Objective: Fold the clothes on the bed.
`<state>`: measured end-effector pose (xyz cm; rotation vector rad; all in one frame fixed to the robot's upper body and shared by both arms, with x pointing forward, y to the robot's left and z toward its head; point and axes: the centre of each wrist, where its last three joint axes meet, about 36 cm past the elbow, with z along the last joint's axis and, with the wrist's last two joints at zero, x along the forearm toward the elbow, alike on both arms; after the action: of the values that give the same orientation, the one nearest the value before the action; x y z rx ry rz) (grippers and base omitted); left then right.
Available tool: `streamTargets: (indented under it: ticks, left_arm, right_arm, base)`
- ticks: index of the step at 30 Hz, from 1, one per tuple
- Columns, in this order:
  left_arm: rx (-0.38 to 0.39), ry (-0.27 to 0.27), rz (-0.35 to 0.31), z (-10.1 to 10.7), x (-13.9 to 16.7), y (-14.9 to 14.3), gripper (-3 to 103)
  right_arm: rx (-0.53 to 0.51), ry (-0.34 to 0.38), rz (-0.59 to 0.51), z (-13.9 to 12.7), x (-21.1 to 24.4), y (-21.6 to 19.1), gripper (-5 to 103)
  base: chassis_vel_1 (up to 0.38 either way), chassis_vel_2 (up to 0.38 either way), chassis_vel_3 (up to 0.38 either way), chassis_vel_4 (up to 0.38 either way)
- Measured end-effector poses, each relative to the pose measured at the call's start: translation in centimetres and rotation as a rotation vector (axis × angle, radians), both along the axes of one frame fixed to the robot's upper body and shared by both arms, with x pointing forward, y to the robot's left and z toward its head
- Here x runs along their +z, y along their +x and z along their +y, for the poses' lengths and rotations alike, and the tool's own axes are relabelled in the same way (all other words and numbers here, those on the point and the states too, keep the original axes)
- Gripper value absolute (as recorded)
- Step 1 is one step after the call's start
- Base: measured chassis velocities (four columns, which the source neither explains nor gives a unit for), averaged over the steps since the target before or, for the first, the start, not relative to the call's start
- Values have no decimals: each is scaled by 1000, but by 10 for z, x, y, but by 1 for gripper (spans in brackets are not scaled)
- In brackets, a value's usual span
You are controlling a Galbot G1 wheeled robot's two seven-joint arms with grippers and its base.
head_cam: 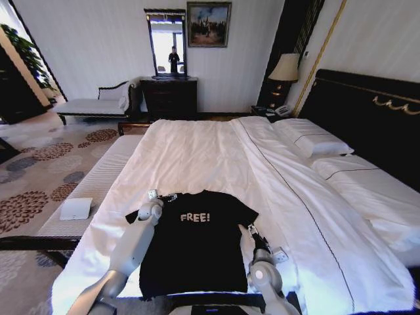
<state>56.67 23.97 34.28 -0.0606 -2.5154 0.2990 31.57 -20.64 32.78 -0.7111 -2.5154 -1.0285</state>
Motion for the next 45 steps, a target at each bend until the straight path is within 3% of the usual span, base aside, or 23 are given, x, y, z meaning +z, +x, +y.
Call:
streamTargets:
  ticks: [4, 8, 10, 14, 16, 19, 20, 23, 25, 38, 45]
  left_arm:
    - [-7, -5, 17, -4, -1, 0, 84]
    - [-12, -18, 23, -11, -3, 1, 62]
    - [-12, -20, 22, -12, -3, 2, 62]
    - [-10, -31, 15, -16, -2, 4, 40]
    - [-9, -32, 14, -16, -1, 4, 40]
    - [-7, -36, 12, -16, 0, 5, 24]
    - [-7, -36, 12, -16, 0, 5, 24]
    - [-4, -42, 8, -16, 3, 6, 8]
    - [-3, -44, 5, -15, 4, 7, 4]
    - [8, -43, -15, -8, 14, 14, 2]
    - [33, -69, -43, -4, 17, 23, 2]
  right_arm:
    - [-1, 0, 0, -1, -1, 1, 100]
    - [-3, -1, 2, -4, -1, 1, 100]
    - [-3, -1, 2, -4, -2, 1, 100]
    - [-5, -1, 3, -6, -3, 2, 100]
    - [-5, -2, 4, -7, -3, 2, 100]
    - [-5, -2, 4, -8, -4, 4, 100]
    - [-5, -2, 4, -8, -4, 4, 100]
    - [-5, -1, 3, -9, -4, 6, 100]
    - [-5, -1, 4, -9, -5, 6, 100]
    - [-5, -3, 7, -10, -8, 8, 100]
    - [-3, -2, 8, -9, -8, 8, 100]
  base:
    - [0, 0, 0, 0]
    - [0, 0, 0, 0]
    - [0, 0, 0, 0]
    - [0, 0, 0, 0]
    - [0, 0, 0, 0]
    - [0, 0, 0, 0]
    - [0, 0, 0, 0]
    - [0, 0, 0, 0]
    - [0, 0, 0, 0]
    - [0, 0, 0, 0]
    - [0, 0, 0, 0]
